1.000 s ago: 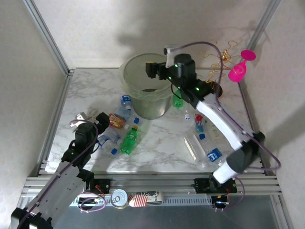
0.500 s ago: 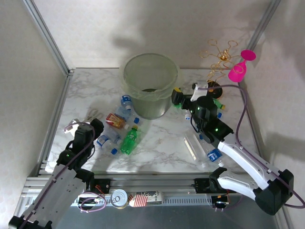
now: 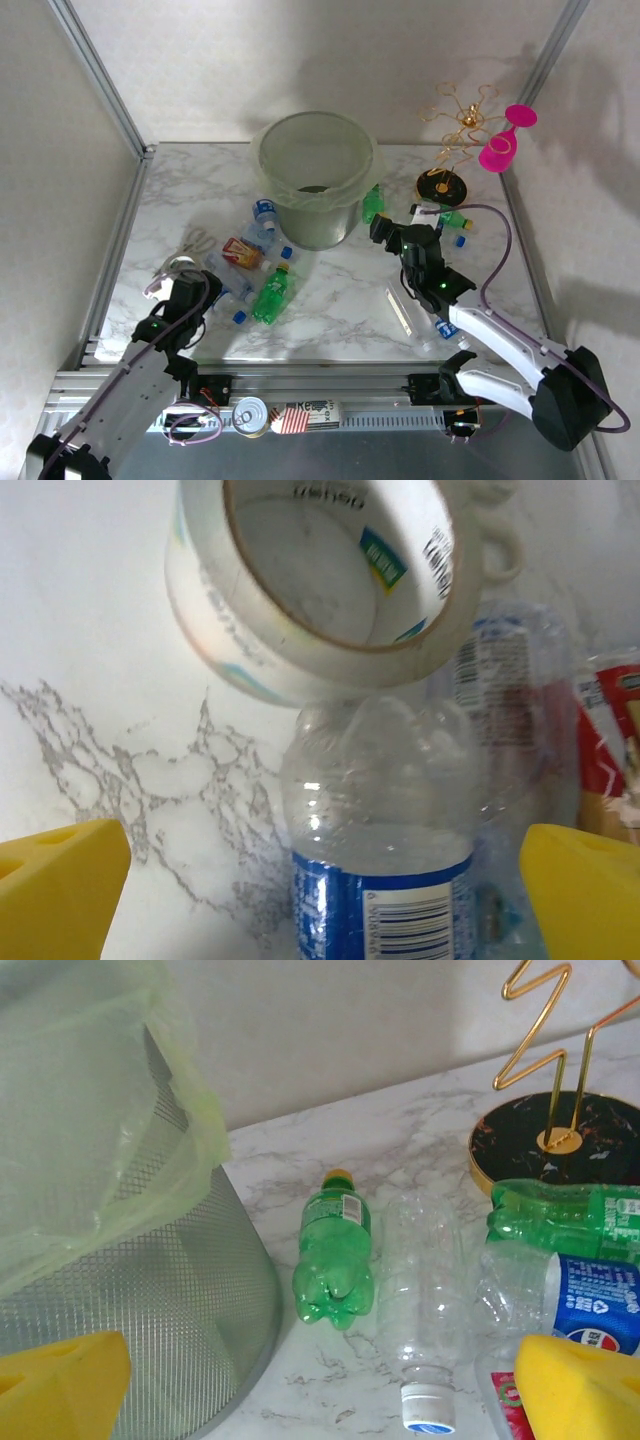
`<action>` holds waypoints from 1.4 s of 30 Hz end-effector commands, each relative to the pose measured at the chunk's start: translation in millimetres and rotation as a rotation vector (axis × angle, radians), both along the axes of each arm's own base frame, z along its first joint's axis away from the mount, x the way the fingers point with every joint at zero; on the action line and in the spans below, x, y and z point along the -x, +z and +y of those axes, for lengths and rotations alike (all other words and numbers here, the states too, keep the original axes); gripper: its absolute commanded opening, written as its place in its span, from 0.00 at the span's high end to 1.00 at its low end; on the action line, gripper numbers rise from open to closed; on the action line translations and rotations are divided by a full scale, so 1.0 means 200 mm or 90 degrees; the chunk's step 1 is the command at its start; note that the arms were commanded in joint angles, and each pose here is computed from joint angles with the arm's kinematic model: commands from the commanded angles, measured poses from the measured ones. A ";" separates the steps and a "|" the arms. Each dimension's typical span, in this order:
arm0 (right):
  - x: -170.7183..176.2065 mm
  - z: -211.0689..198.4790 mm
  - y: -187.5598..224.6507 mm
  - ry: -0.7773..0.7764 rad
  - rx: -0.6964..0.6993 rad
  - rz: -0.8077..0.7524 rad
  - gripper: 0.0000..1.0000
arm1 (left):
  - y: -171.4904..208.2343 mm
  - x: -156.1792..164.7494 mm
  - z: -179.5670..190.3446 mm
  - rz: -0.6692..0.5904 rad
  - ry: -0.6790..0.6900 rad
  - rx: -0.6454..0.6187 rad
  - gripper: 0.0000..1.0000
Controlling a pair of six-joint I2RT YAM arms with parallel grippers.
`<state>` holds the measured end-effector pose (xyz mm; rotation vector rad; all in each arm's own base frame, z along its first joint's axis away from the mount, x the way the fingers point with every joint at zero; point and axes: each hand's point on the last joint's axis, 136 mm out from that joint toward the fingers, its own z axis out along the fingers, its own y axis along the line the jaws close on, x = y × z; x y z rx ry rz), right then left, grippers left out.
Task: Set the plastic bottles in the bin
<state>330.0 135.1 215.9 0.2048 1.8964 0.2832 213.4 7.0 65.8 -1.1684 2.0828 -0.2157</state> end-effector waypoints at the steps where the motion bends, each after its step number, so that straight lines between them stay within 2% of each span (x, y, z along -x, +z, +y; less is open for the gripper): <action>1: -0.04 0.02 0.00 -0.010 -0.034 -0.003 0.01 | -0.02 -0.01 -0.01 -0.011 0.030 0.035 0.01; 5: -0.08 0.03 -0.05 -0.012 -0.021 0.015 0.01 | -0.04 -0.02 -0.02 -0.003 0.013 0.032 0.05; 13: -0.10 0.03 -0.08 -0.013 -0.017 0.025 0.01 | -0.11 -0.06 -0.08 0.011 -0.019 0.049 0.07; 23: -0.10 -0.01 -0.09 -0.026 -0.009 0.030 0.01 | -0.19 -0.08 -0.07 0.048 -0.030 0.011 0.09; 36: -0.09 -0.04 -0.09 -0.030 -0.010 0.030 0.01 | -0.18 -0.11 -0.02 0.026 -0.015 -0.024 0.31; 42: -0.09 -0.04 -0.09 -0.028 -0.011 0.030 0.01 | -0.13 -0.12 0.00 0.005 -0.009 -0.037 0.47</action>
